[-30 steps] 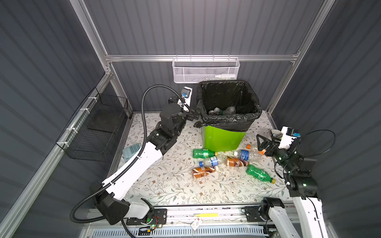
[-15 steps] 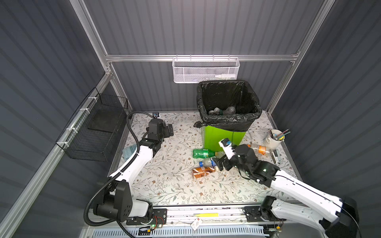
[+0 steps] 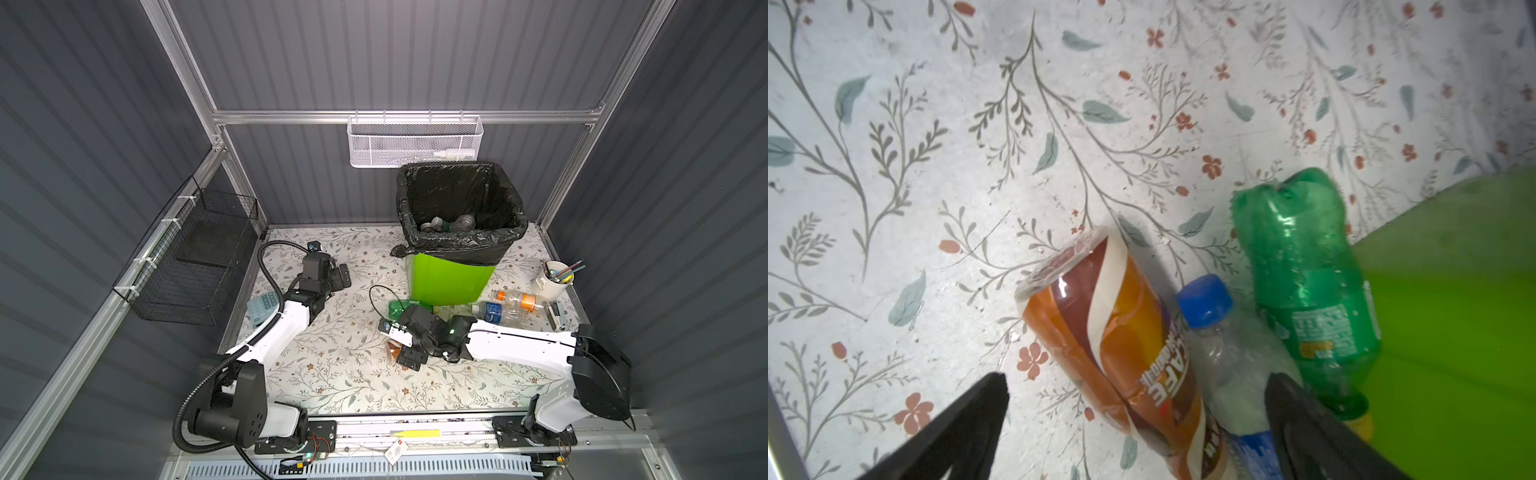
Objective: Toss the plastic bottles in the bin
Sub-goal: 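Close the right gripper on the brown coffee bottle, then lift the brown coffee bottle high with the right gripper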
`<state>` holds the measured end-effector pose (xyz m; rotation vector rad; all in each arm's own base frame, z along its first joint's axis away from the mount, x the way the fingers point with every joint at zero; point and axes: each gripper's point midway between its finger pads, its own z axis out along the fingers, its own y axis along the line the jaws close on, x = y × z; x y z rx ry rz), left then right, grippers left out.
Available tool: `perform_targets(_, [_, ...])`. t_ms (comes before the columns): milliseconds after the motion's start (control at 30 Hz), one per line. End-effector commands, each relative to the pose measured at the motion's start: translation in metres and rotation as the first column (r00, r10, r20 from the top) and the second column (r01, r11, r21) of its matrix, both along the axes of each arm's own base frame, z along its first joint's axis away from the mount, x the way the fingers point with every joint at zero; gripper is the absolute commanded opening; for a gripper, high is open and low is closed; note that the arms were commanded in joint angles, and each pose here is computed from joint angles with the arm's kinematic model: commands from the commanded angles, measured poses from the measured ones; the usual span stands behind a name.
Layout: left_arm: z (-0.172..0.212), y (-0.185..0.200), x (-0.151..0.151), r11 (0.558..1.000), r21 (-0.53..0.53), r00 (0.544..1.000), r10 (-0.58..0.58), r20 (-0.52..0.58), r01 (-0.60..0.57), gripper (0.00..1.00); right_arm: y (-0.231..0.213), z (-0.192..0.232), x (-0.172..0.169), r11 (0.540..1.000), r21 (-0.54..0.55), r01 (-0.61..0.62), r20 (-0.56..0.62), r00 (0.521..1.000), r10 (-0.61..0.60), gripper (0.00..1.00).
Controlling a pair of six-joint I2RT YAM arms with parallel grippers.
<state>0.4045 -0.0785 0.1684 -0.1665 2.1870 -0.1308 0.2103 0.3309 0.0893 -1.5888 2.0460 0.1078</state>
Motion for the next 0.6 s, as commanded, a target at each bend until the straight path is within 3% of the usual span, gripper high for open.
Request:
perform_targets(0, [0.001, -0.001, -0.002, 1.0, -0.016, 1.0, -0.004, 0.001, 0.004, 1.0, 0.001, -0.014, -0.01, 0.994, -0.08, -0.077, -0.054, 0.996, 0.072, 0.96])
perform_targets(333, [0.005, 0.001, -0.005, 1.0, 0.003, 1.0, -0.01, 0.012, 0.01, 1.0, 0.004, -0.056, -0.012, 0.969, -0.221, -0.11, -0.107, 0.99, 0.088, 0.85])
perform_targets(567, [-0.001, 0.001, -0.007, 1.0, -0.003, 1.0, -0.006, 0.001, 0.006, 1.0, 0.014, -0.046, -0.011, 0.976, -0.196, -0.1, -0.107, 0.991, 0.08, 0.61])
